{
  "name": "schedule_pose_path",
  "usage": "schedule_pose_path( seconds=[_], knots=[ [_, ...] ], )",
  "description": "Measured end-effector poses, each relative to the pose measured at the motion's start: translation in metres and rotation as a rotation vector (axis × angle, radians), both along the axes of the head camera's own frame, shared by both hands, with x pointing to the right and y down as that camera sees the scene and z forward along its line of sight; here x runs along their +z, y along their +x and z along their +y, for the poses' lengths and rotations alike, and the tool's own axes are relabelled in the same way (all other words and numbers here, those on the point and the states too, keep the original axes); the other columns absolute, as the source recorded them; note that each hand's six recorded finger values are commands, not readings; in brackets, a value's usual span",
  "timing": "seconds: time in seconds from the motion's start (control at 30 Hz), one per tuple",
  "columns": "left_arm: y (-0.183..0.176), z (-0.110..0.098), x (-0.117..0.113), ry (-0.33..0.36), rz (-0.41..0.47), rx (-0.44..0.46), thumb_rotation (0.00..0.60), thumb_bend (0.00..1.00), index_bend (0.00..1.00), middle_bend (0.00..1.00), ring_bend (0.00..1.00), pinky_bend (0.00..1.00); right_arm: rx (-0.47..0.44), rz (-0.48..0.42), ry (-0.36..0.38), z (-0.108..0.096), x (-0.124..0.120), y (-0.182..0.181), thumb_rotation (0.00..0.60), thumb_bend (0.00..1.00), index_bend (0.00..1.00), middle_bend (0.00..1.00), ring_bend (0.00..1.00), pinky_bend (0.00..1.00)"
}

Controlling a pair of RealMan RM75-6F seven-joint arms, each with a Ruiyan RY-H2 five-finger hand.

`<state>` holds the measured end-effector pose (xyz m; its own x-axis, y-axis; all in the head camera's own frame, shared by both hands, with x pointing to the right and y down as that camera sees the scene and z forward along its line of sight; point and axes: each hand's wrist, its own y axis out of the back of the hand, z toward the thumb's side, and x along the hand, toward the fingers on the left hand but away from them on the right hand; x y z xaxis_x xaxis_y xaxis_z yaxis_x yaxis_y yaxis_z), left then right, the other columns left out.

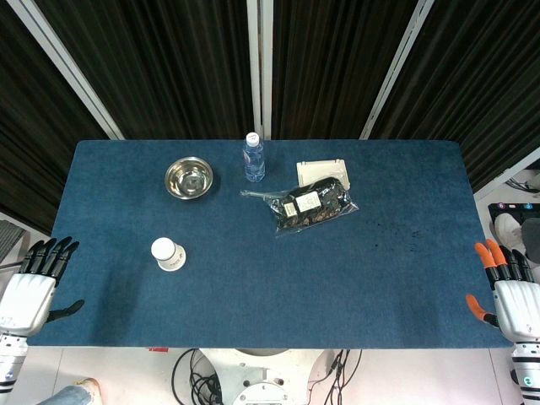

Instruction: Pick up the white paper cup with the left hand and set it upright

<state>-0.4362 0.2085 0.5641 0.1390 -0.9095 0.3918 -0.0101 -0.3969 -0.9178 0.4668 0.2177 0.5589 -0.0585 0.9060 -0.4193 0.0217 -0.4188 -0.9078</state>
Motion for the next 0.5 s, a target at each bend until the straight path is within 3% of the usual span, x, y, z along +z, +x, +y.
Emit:
schedule_pose_path(
  seconds=[0.5],
  knots=[
    [0.013,-0.006,0.007,-0.020,-0.007,0.044,0.600,0.11,0.02,0.02,0.00,0.00,-0.003,0.009,-0.008,0.000,0.004,0.004,0.600,0.23,0.00,0.00,0.00,0.00]
  ],
)
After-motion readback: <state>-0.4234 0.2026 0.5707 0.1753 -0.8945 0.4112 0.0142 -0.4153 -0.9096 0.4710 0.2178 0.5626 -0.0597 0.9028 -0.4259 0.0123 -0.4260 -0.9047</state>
